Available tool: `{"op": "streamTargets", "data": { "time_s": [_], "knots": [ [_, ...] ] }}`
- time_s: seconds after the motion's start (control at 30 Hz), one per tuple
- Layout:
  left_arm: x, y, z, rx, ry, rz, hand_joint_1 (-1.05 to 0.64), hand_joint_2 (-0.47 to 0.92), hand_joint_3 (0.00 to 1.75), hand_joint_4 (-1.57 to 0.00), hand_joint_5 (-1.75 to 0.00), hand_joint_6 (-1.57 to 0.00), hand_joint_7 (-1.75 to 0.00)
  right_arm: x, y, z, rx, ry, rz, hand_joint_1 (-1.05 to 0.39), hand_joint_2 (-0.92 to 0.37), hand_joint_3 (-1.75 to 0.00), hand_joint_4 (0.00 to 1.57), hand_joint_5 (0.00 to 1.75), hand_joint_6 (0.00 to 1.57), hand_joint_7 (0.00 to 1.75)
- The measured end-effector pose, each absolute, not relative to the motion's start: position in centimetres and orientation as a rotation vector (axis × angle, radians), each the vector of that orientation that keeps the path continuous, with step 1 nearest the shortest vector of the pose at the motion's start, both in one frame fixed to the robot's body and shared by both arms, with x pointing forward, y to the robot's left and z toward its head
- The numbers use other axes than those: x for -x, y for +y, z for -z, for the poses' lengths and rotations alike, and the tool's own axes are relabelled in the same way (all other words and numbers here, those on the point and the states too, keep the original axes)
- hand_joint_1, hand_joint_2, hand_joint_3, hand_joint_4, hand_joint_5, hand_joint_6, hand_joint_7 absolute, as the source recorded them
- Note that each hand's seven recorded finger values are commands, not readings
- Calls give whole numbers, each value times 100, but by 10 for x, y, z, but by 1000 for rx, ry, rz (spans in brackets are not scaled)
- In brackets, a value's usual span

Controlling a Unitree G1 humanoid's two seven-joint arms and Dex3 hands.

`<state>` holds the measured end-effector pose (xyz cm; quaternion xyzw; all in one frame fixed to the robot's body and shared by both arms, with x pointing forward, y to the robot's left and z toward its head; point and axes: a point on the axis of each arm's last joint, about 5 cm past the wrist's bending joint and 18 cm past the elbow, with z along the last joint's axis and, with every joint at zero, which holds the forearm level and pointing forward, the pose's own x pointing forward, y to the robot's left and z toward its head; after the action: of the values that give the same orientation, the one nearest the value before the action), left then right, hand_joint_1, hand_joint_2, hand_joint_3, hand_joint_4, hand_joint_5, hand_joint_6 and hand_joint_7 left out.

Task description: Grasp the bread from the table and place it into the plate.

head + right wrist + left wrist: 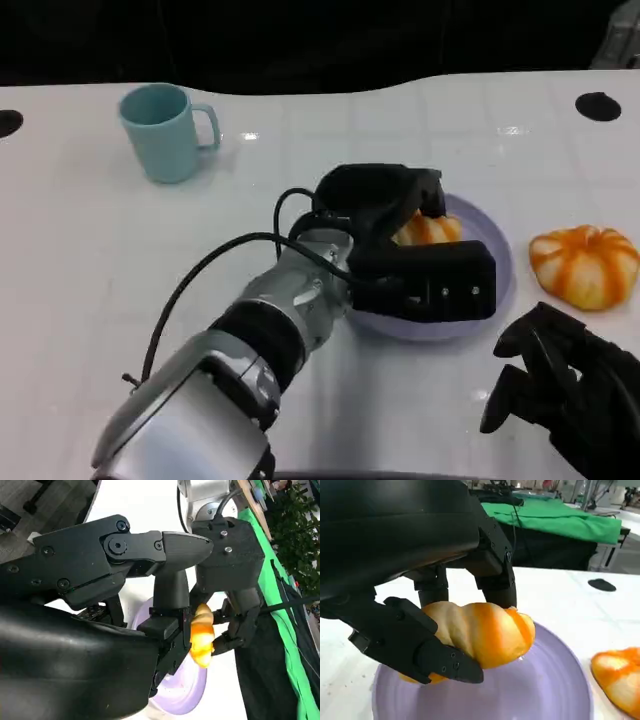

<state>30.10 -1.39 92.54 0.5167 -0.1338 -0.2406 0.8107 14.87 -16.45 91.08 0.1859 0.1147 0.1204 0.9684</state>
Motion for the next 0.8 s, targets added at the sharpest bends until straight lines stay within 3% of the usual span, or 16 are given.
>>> {"op": "streamTargets", "data": {
  "time_s": [0.07,0.1,0.13,0.23,0.33,0.53,0.8],
  "knots": [
    [-301,-15,-926,-1084,-269,525,-25,91,6,-74,-160,-90,-35,-149,-164,-911,-373,230,-245,-44,-92,-38,63,175,47,164],
    [-301,-16,-927,-1078,-258,536,-28,92,13,-66,-151,-85,-26,-149,-164,-911,-373,228,-247,-44,-92,-39,63,175,47,164],
    [-301,-17,-928,-1073,-246,547,-31,92,19,-58,-134,-79,-18,-149,-163,-911,-373,227,-249,-44,-92,-39,63,175,47,164],
    [-304,-19,-934,-1079,-215,592,-49,92,33,-45,-62,-58,-3,-149,-163,-912,-373,220,-250,-45,-92,-38,63,175,47,164],
    [-305,-20,-938,-1090,-183,648,-62,92,40,-32,-31,-37,0,-149,-163,-912,-373,214,-252,-45,-92,-38,63,175,47,164],
    [-307,-18,-940,-1115,-75,779,-79,92,49,-7,-12,-20,0,-149,-163,-912,-374,213,-251,-45,-92,-38,63,175,47,164],
    [-317,-8,-947,-1160,45,894,-93,92,53,-2,-6,-16,-1,-149,-163,-911,-374,215,-251,-44,-92,-37,64,175,48,164]
  ]
}}
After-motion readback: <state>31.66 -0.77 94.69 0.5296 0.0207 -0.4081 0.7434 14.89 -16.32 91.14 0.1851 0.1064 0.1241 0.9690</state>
